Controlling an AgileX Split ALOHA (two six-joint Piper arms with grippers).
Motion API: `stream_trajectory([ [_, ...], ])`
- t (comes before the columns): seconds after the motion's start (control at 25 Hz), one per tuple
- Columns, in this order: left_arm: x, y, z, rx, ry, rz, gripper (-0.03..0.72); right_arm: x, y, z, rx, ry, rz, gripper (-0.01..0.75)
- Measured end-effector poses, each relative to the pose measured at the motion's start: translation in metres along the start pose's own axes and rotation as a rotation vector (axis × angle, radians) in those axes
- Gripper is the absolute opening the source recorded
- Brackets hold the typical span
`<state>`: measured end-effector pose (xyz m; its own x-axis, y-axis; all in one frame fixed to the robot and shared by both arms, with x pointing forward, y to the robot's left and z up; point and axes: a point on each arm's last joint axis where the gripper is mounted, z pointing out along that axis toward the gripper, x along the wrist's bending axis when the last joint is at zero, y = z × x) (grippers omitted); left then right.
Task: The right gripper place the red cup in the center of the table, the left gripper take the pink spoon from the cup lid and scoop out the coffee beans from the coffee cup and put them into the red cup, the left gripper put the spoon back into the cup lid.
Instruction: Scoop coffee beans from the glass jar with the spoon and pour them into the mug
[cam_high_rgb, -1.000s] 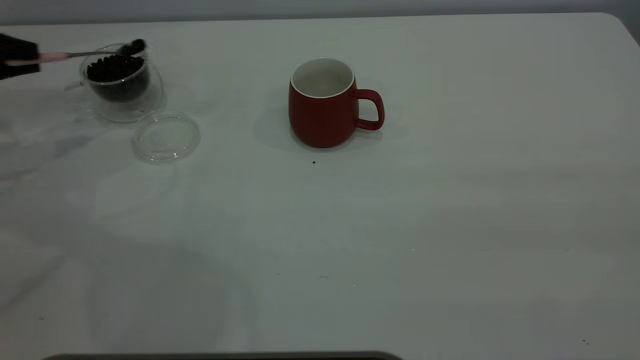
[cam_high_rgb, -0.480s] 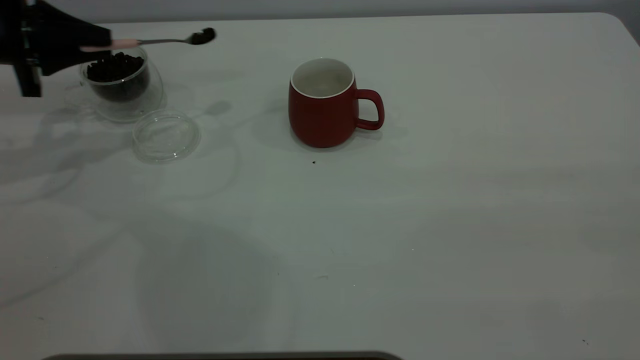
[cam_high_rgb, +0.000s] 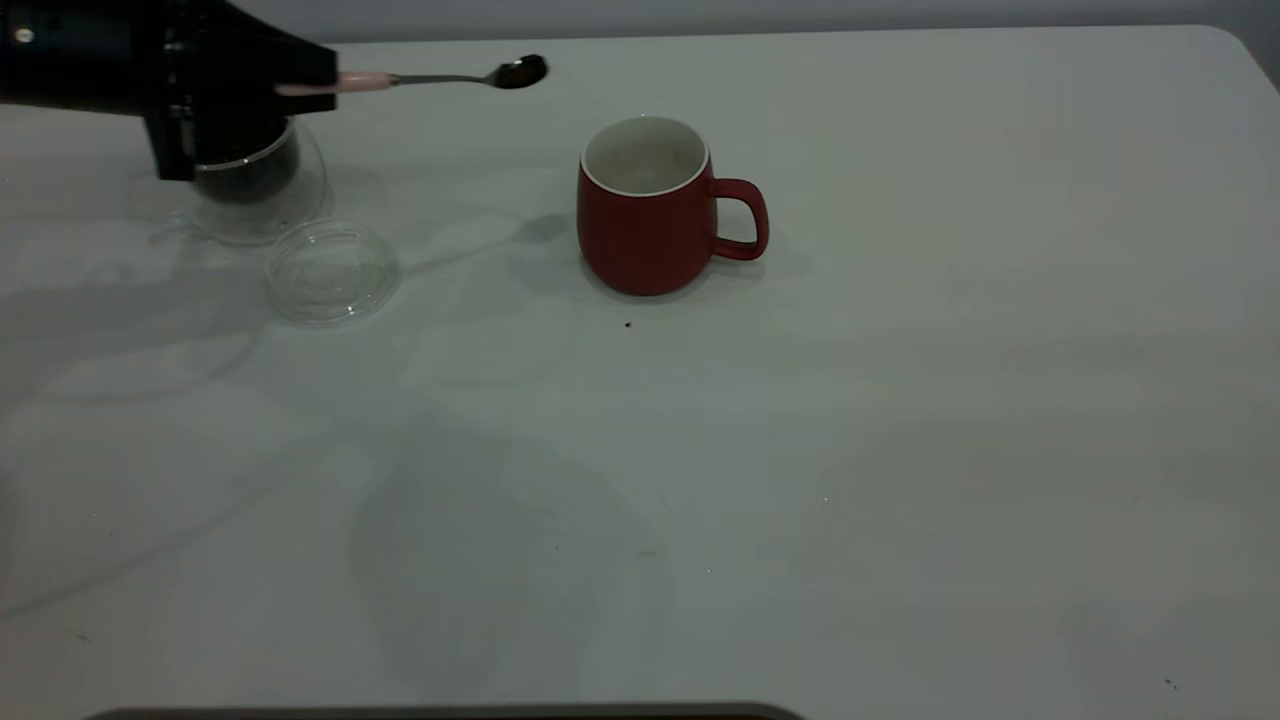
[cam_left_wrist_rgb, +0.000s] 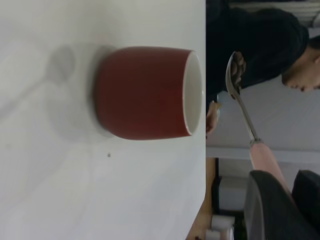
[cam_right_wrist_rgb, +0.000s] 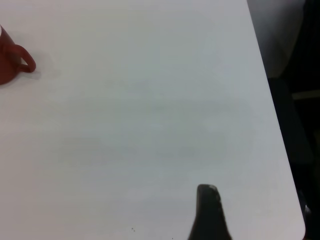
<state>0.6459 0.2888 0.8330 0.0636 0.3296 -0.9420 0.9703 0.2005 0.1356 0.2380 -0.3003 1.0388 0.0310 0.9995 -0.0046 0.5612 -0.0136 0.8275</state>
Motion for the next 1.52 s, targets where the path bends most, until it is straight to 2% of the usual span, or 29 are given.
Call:
stream_trajectory([
  [0.36, -0.014, -0.011, 0.038, 0.091, -0.011, 0.031, 0.119, 0.0, 0.0, 0.0, 0.0, 0.0, 0.0, 0.586],
  [0.72, -0.012, -0.013, 0.057, 0.082, 0.076, 0.09, 0.119, 0.0, 0.0, 0.0, 0.0, 0.0, 0.0, 0.586],
  [0.88, -0.013, -0.012, 0.063, 0.07, 0.089, 0.208, 0.119, 0.0, 0.0, 0.0, 0.0, 0.001, 0.0, 0.586],
  [1.24, -0.014, -0.011, 0.067, 0.069, 0.083, 0.653, 0.119, 0.0, 0.0, 0.0, 0.0, 0.001, 0.0, 0.586],
  [1.4, -0.015, -0.008, 0.067, 0.035, 0.09, 0.701, 0.119, 0.0, 0.0, 0.0, 0.0, 0.001, 0.0, 0.586],
  [1.52, -0.016, -0.007, 0.067, 0.022, 0.082, 0.666, 0.119, 0.0, 0.0, 0.0, 0.0, 0.001, 0.0, 0.586],
])
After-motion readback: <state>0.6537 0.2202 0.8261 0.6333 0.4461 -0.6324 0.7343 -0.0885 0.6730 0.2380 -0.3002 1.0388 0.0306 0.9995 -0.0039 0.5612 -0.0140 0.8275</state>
